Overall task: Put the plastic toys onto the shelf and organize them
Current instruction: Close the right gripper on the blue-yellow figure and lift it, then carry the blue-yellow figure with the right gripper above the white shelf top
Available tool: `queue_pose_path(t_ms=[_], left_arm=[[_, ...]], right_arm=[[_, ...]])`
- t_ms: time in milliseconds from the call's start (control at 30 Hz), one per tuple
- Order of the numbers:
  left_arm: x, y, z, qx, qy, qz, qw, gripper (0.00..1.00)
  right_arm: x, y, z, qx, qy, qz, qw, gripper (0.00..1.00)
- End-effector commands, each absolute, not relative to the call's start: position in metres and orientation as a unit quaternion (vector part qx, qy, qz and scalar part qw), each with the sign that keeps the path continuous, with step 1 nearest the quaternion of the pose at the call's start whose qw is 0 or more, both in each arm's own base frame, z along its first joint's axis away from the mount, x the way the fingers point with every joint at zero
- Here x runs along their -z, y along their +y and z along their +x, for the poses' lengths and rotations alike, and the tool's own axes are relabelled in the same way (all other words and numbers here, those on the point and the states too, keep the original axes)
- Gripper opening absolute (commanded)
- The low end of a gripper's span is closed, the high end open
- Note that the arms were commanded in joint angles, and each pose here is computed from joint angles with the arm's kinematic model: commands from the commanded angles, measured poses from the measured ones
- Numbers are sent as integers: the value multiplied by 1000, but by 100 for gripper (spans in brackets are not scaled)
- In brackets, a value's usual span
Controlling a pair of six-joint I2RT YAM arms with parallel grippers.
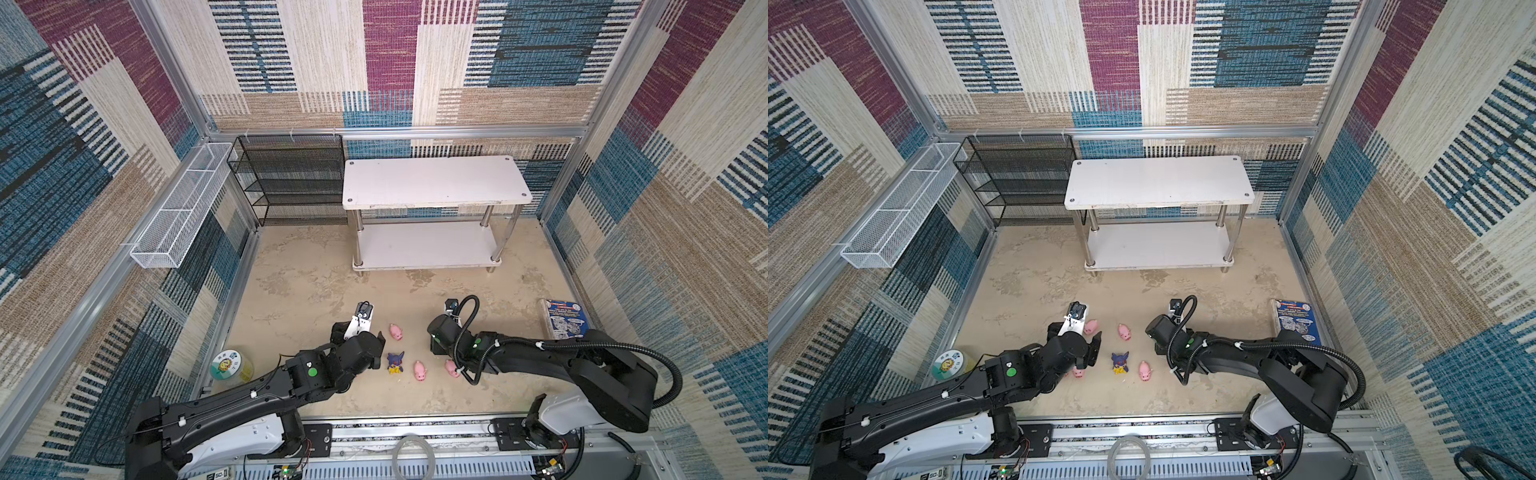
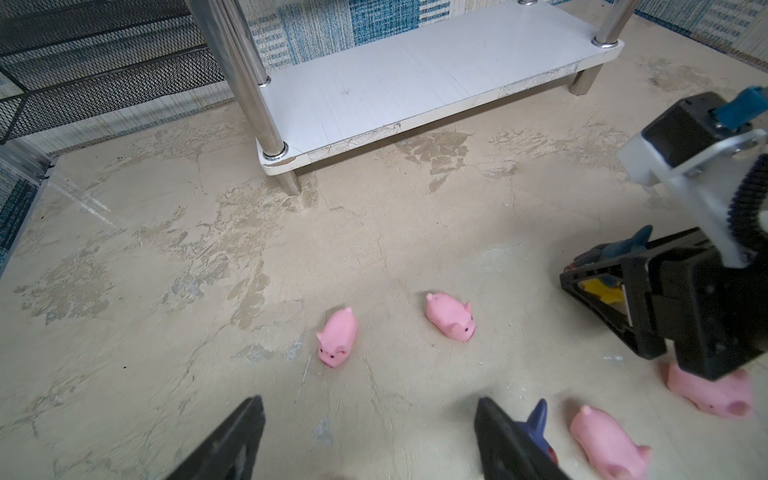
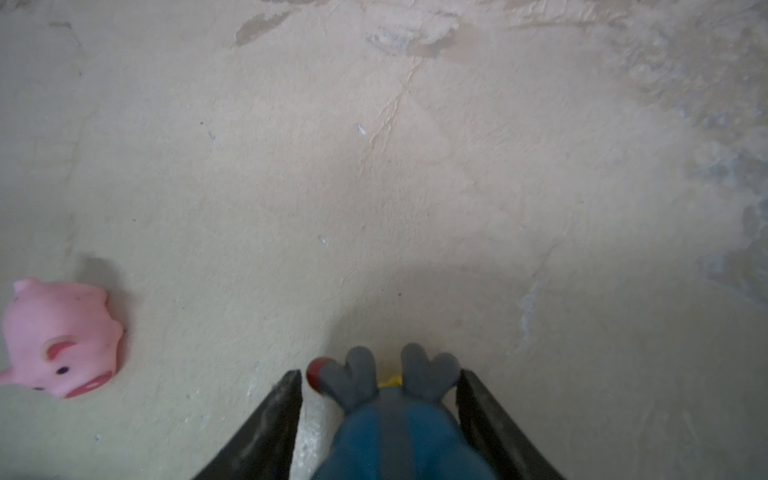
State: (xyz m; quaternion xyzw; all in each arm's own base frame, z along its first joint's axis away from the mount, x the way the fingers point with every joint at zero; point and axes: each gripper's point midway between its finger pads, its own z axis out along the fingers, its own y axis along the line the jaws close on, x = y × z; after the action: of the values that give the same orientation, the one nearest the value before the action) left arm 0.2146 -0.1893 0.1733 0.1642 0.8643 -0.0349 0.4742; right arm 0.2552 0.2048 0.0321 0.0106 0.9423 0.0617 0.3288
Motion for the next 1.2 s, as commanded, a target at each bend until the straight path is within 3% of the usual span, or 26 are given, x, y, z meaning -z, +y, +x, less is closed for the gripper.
queue_pose_path(t_ms=[0,200,533,833,1167], left_arm=[[-176,-189,217,29,859,164,484,84],[-177,-188,218,27,858,164,486,84],[-180,-190,219,25,857,167,488,84],[-182,-191,219,24,855,172,488,84],[-183,-199,221,31,852,184,489,84]], right_arm=[[-32,205,258,-55,941,14,335,58],[-28,203,259,-48,943,12,330,48],[-30,203,262,-43,942,10,334,48],[-37,205,267,-36,941,2,336,40],[-69,211,270,-34,939,-25,340,38]])
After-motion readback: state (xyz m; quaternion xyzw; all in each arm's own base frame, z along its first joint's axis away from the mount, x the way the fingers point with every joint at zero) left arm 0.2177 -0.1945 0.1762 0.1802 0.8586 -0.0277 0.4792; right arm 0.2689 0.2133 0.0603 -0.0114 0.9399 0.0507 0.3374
